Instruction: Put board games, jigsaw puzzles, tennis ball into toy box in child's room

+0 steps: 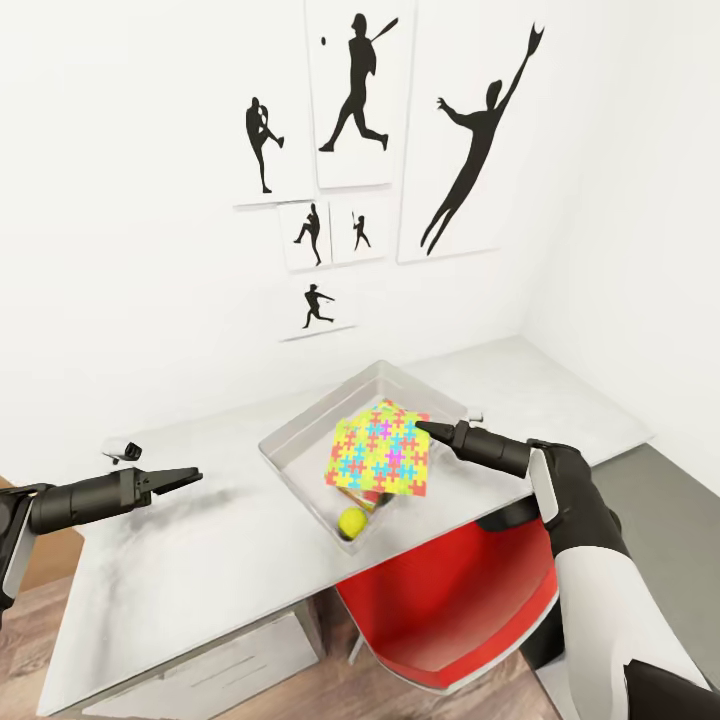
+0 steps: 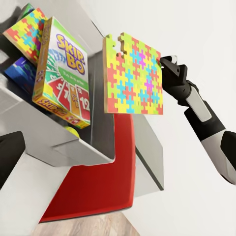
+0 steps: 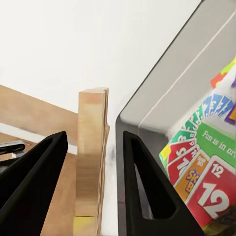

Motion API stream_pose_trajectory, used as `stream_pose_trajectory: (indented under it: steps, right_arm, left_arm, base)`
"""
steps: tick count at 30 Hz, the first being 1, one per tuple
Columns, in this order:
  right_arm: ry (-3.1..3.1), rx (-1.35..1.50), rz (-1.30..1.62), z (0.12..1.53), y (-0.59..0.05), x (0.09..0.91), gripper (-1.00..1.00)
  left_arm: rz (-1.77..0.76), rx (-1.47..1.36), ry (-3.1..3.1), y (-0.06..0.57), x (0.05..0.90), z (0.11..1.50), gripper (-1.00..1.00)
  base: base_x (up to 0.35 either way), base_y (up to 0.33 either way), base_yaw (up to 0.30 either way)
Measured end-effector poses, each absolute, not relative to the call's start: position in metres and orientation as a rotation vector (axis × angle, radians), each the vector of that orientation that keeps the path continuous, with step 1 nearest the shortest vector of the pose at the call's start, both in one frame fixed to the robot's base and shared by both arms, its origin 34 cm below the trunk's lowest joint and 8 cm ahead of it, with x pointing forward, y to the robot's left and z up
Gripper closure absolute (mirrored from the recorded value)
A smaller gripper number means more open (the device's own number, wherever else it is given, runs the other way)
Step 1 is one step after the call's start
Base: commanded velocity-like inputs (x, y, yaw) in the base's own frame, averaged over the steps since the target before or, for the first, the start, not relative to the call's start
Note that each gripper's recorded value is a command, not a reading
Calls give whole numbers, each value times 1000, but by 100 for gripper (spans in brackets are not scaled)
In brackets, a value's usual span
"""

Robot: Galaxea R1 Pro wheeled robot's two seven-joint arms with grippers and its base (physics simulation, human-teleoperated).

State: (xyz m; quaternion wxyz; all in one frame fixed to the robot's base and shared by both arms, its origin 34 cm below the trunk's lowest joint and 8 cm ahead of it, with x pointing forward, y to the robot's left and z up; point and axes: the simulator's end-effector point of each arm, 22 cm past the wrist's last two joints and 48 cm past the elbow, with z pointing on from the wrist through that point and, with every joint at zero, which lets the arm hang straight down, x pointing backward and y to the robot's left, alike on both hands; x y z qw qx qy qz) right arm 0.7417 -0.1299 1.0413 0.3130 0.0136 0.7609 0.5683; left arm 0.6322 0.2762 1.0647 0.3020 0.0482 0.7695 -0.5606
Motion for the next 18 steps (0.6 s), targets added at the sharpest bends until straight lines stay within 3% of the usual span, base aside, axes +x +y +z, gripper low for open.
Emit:
stream_pose_trajectory:
  steps: [18]
  right_arm:
    - [1963,10,1509,1060,-130,736,100]
  left_arm:
    - [-1477,151,2016,276,630,1080,-100]
  base:
    - [41,-6,13]
